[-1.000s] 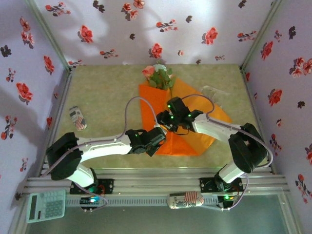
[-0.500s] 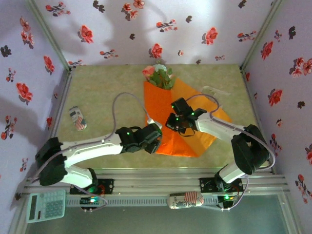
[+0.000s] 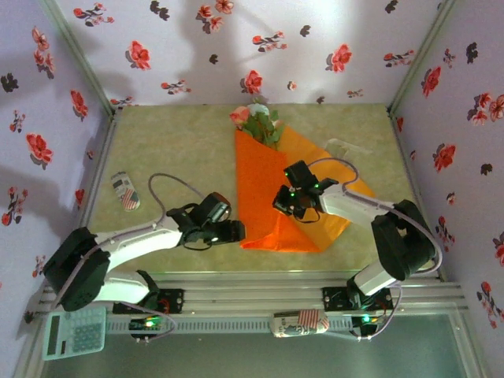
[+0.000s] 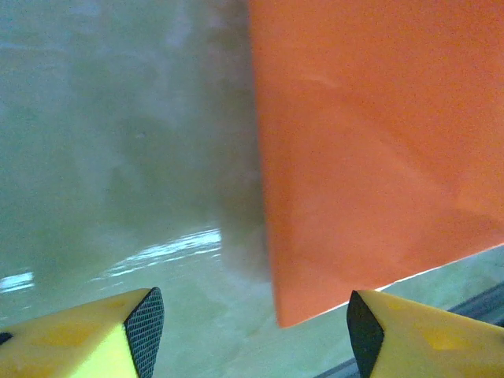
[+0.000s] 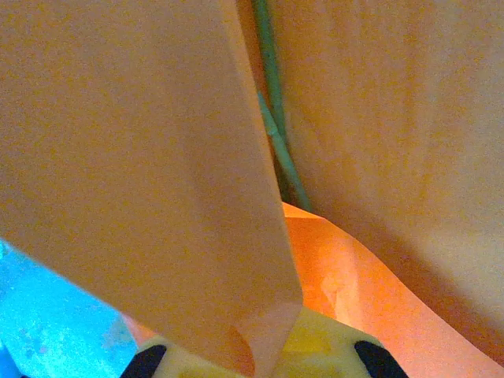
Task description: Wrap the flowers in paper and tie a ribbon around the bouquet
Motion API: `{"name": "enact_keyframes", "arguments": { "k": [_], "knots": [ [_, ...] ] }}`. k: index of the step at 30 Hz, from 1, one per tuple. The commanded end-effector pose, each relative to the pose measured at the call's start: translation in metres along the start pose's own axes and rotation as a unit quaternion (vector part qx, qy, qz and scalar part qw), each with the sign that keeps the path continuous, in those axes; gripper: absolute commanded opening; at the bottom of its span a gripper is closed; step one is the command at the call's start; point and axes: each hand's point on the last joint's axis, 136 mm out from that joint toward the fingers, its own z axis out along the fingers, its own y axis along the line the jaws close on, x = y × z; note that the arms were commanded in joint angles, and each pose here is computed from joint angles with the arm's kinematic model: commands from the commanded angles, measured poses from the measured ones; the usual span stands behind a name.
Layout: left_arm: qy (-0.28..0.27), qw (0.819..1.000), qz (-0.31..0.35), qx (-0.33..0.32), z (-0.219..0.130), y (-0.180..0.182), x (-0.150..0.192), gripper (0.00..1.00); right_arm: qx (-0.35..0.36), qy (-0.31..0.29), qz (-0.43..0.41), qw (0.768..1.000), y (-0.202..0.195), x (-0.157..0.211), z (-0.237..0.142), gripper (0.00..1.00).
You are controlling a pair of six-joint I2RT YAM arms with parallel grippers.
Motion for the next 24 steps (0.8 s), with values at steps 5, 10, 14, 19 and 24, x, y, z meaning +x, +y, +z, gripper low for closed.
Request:
{"name": "enact_keyframes", "arguments": {
  "k": [5, 10, 14, 19, 24],
  "knots": [
    [0.025, 0.998, -0.019, 0.045, 0.022, -0.014, 0.002, 0.55, -0.006, 0.013, -0.001, 1.0, -0.003, 0.003, 0.007, 0.0],
    [0.026, 0.999, -0.017, 0.033, 0.03, -0.007, -0.001, 0.5, -0.011, 0.021, 0.007, 1.0, -0.004, 0.006, 0.012, 0.0],
    [0.014, 0.998, -0.031, 0.045, 0.034, -0.004, -0.004, 0.46, -0.006, 0.021, 0.008, 1.0, -0.008, 0.007, 0.014, 0.0],
    [0.004, 0.997, -0.051, 0.064, 0.038, -0.001, -0.002, 0.34, 0.001, 0.023, 0.008, 1.0, -0.013, 0.008, 0.016, 0.0],
    [0.003, 0.996, -0.06, 0.063, 0.039, 0.004, 0.0, 0.19, 0.007, 0.028, 0.01, 1.0, -0.017, 0.01, 0.019, 0.0]
  ]
}}
